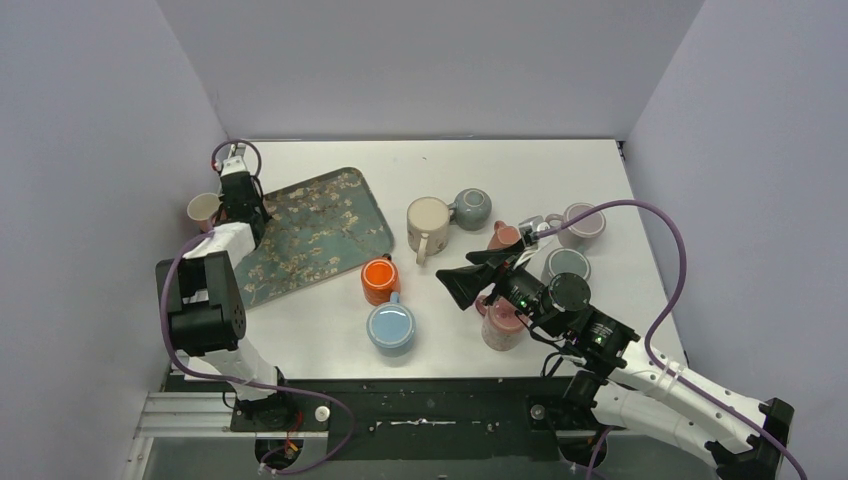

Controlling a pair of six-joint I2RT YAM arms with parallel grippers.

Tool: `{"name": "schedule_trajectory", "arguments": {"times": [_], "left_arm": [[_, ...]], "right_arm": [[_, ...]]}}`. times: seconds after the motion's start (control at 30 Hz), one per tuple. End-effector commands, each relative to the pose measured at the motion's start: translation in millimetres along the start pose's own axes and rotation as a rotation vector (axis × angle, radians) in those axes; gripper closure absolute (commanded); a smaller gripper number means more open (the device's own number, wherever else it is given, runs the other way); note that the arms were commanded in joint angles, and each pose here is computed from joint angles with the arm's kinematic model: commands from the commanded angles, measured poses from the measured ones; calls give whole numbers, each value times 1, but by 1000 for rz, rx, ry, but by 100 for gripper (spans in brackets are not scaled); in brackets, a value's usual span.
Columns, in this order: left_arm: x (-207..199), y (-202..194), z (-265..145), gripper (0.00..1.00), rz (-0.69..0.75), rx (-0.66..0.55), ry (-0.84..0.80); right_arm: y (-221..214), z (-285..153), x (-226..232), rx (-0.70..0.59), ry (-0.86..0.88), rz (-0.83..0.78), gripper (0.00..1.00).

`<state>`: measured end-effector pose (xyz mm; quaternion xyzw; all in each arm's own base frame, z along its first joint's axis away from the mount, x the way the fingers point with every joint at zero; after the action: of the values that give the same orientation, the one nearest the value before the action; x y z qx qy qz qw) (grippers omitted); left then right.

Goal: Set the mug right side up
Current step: Place the cup on the tray.

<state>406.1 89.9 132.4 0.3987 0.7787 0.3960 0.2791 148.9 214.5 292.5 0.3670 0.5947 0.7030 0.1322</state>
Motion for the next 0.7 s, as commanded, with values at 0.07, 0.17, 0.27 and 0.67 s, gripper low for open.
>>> {"name": "schedule_trajectory", "arguments": {"times": [0.07, 0.17, 0.27, 0.67], "left_arm": [[-12, 52, 6, 100, -37, -176, -20], [-11, 50, 8, 97, -36, -158, -2], [-9, 48, 8, 95, -34, -146, 16], [-5, 55, -4, 81, -34, -131, 48]], "right_arm": [[27, -4, 6, -83, 1, -16, 0], [26, -4, 5, -80, -4, -16, 0], [26, -4, 5, -82, -4, -16, 0], [26, -7, 4, -88, -2, -19, 0]]}}
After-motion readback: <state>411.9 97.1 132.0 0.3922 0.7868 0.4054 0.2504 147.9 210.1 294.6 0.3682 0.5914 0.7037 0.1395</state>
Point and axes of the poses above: each gripper's point midway between its finger pads, its own z axis out along the fingers, its own x axis along the line the jaws close on, y = z × x, the point moved 6 cm from there along -z, back along the fingers, and after that the axes turned 8 degrees about -z, right-handed, at the moved point
